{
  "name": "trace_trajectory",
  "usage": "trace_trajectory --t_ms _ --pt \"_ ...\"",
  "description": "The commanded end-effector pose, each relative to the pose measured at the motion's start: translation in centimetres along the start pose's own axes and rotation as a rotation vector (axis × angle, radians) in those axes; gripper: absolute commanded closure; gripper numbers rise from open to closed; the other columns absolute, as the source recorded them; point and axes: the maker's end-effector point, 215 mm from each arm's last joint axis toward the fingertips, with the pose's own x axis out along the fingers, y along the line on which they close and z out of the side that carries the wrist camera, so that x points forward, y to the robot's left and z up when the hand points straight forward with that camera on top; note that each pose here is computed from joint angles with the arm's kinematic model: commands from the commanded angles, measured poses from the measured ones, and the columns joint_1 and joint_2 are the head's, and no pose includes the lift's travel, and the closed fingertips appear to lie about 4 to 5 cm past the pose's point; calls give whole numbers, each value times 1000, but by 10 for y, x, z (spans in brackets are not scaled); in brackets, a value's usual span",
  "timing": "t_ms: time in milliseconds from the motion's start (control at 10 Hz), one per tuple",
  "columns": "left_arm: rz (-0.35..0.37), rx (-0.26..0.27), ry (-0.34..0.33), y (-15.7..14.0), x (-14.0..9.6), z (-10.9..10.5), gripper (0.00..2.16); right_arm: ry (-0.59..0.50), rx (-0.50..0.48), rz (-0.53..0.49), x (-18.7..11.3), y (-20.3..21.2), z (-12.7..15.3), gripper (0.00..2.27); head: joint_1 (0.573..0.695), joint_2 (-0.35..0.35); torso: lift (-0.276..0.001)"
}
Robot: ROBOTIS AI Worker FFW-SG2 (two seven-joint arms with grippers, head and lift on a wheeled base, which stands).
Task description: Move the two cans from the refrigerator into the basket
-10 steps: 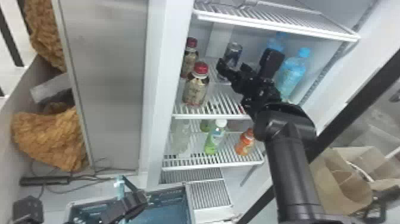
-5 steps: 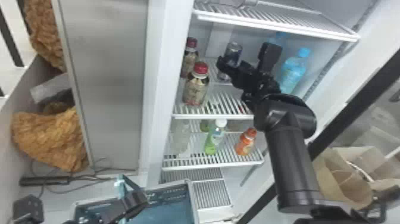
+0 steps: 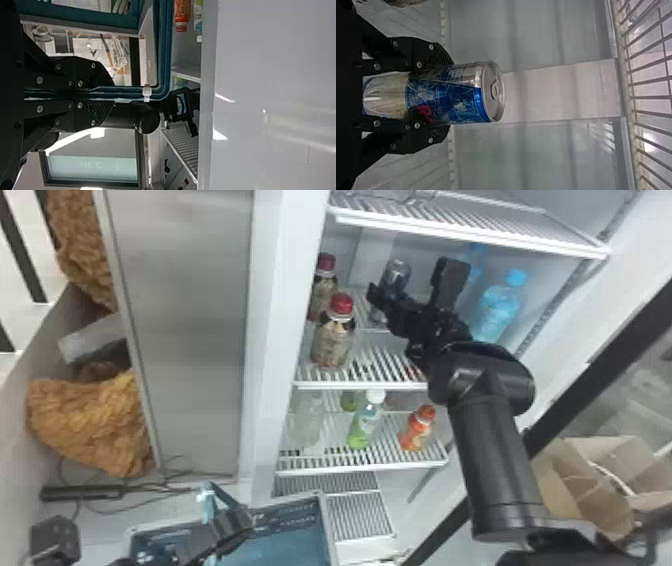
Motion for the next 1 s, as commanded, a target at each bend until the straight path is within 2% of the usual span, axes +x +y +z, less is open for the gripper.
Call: trace_trajectory --t_ms 0,500,900 --pt "-1 0 -1 0 0 0 1191 -4 -9 -1 -4 0 -2 1265 695 -294 -31" --pt "-1 -11 -7 2 -2 -3 1191 -9 -78 -35 -49 -3 -3 1265 695 -307 -31" --pt "-2 -12 -3 2 -1 -4 1191 -50 -85 -4 -77 9 11 1268 695 -316 -31"
